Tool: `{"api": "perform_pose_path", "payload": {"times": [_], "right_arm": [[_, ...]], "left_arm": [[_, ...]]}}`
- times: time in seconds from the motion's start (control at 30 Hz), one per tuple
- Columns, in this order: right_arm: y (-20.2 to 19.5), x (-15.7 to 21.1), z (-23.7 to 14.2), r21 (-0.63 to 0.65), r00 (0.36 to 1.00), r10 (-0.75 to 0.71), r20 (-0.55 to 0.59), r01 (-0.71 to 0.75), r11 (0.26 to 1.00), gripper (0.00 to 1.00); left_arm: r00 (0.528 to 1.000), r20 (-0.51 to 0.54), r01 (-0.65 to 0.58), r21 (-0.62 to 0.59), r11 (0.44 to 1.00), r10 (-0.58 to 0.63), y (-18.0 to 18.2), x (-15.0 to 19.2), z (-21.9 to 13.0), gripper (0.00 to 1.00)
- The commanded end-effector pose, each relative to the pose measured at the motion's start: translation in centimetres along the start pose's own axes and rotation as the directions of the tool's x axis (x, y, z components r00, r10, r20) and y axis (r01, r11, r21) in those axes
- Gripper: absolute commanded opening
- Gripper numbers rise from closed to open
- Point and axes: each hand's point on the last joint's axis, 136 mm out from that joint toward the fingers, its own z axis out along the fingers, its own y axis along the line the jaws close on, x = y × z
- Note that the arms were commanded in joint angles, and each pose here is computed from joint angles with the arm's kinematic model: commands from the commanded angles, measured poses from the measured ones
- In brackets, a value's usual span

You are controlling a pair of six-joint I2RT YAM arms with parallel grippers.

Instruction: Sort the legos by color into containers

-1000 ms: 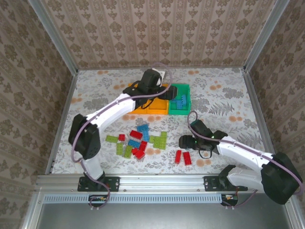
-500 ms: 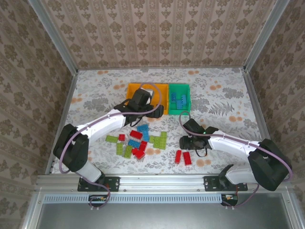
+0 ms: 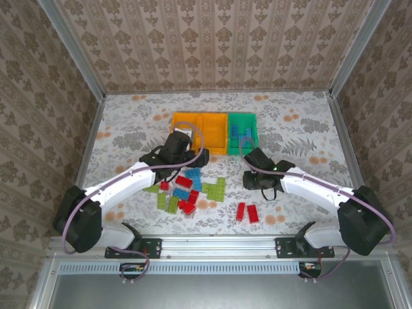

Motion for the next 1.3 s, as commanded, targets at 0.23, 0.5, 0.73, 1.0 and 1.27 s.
{"api": "perform_pose_path", "payload": {"times": [0.23, 0.5, 0.73, 1.0, 1.27], "right_arm": [[-1.0, -12.1, -1.2, 0.009, 0.986, 0.040, 0.164, -0.043, 0.999, 0.30], [-1.1, -17.5, 2.9, 0.040, 0.987, 0.060, 0.149, -0.067, 0.997, 0.32], [-1.3, -19.4, 5.3, 0.035, 0.985, 0.092, 0.149, -0.098, 0.995, 0.41], [-0.4, -19.6, 3.8, -0.017, 0.984, 0.083, 0.156, -0.082, 0.997, 0.80], [-1.8, -16.7, 0.2, -0.019, 0.977, 0.096, 0.190, -0.094, 0.995, 0.86]], "left_arm": [[0.999, -0.003, 0.039, -0.037, 0.999, -0.039, 1.6, 2.7, -1.5, 1.00], [0.996, -0.057, -0.077, -0.066, 0.995, 0.073, -0.5, 4.9, -1.3, 1.00], [0.982, -0.108, -0.156, -0.017, 0.988, 0.154, -3.8, 7.0, -0.3, 1.00], [0.959, -0.168, -0.228, 0.029, 0.973, 0.230, -7.2, 8.6, 1.8, 0.99], [0.942, -0.241, -0.227, 0.058, 0.972, 0.234, -9.0, 10.1, 4.0, 0.96]]}}
